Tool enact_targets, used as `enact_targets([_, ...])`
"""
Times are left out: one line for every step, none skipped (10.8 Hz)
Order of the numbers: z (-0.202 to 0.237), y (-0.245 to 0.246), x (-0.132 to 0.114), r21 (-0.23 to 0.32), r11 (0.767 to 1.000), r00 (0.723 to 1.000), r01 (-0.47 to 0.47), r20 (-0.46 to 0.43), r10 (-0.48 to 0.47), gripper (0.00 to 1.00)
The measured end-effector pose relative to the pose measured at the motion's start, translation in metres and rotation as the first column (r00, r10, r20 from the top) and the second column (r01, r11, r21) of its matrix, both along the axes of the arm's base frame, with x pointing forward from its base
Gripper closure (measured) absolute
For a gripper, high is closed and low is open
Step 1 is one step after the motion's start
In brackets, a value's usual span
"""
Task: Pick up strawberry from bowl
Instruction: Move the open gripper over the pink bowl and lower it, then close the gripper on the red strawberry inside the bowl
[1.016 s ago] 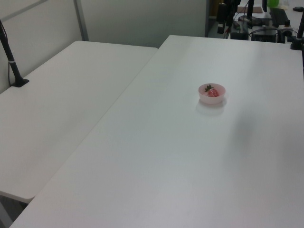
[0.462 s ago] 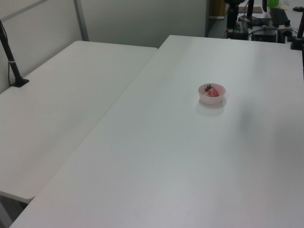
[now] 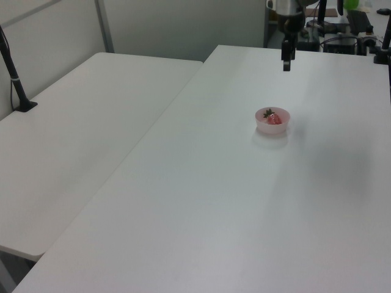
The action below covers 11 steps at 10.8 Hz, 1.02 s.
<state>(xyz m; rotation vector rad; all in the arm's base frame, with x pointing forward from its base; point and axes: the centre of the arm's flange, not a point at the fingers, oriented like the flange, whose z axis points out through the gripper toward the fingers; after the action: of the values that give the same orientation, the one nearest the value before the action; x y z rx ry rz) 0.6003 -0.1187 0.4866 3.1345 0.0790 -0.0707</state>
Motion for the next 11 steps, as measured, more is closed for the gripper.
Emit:
enact_targets([-0.012, -0.003, 0.001, 0.008, 0.999, 0.999, 0.038, 0.009, -0.038, 0.12])
enact_targets([-0.028, -0.002, 0.001, 0.008, 0.994, 0.994, 0.109, 0.019, -0.109, 0.15])
enact_targets([-0.039, 0.001, 0.002, 0.007, 0.988, 0.988, 0.154, 0.032, -0.154, 0.13])
enact_targets([-0.053, 0.005, 0.001, 0.006, 0.982, 0.981, 0.191, 0.037, -0.191, 0.13])
enact_targets([-0.068, 0.009, 0.001, 0.006, 0.976, 0.975, 0.219, 0.032, -0.219, 0.13])
enact_targets([-0.082, 0.017, 0.003, 0.004, 0.970, 0.969, 0.244, 0.022, -0.244, 0.13])
enact_targets([-0.094, 0.027, 0.007, 0.001, 0.963, 0.963, 0.270, 0.018, -0.269, 0.13])
enact_targets([-0.106, 0.038, 0.011, -0.002, 0.959, 0.959, 0.283, 0.010, -0.283, 0.14])
enact_targets([-0.115, 0.044, 0.013, -0.004, 0.958, 0.958, 0.288, 0.001, -0.288, 0.14])
enact_targets([-0.122, 0.048, 0.015, -0.005, 0.956, 0.956, 0.292, 0.001, -0.292, 0.15])
enact_targets([-0.125, 0.049, 0.018, -0.003, 0.956, 0.956, 0.294, 0.013, -0.294, 0.17])
